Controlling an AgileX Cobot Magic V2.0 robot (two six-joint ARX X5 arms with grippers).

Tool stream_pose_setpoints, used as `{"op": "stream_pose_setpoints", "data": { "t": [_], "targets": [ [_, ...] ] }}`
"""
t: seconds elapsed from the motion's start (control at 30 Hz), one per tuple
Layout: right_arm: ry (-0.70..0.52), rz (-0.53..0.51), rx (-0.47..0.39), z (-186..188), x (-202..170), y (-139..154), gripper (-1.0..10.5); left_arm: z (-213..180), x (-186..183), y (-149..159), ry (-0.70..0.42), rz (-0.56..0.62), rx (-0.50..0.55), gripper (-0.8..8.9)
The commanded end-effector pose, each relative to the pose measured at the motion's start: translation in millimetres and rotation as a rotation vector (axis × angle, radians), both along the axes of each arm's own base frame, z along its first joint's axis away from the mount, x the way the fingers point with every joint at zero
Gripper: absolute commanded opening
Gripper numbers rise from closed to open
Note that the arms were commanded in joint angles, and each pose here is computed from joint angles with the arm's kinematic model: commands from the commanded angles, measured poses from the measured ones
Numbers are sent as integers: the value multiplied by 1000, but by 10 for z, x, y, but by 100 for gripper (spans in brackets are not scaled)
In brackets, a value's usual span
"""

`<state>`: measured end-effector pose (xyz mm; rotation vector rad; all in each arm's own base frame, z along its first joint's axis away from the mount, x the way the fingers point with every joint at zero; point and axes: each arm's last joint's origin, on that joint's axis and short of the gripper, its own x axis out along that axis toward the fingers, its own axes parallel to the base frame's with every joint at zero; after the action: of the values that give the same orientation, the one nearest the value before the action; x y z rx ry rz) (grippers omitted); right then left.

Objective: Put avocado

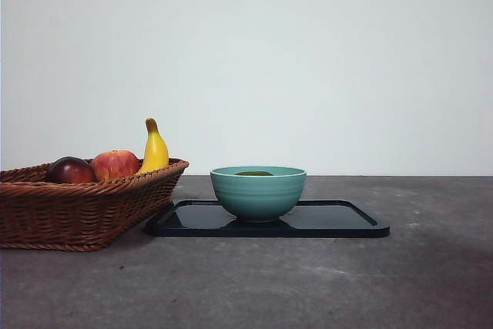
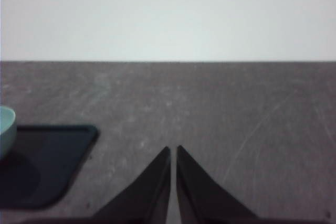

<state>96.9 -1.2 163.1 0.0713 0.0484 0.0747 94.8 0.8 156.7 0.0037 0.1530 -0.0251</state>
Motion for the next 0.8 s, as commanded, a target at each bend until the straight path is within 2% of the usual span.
{"op": "stream_pose_setpoints", "data": {
  "t": [0.03, 0.23, 0.37, 0.8],
  "targets": [
    [29, -9, 16, -40, 0, -4, 14, -75, 8, 2, 26, 4, -3, 8],
    [126, -9, 21, -133, -11, -3, 14, -75, 8, 2, 26, 4, -3, 8],
    [120, -5, 47, -126, -10, -1, 14, -74, 8, 2, 26, 3, -3, 8],
    [107, -2, 46, -114, -8, 0, 14, -74, 8, 2, 26, 4, -3, 8]
  ]
}}
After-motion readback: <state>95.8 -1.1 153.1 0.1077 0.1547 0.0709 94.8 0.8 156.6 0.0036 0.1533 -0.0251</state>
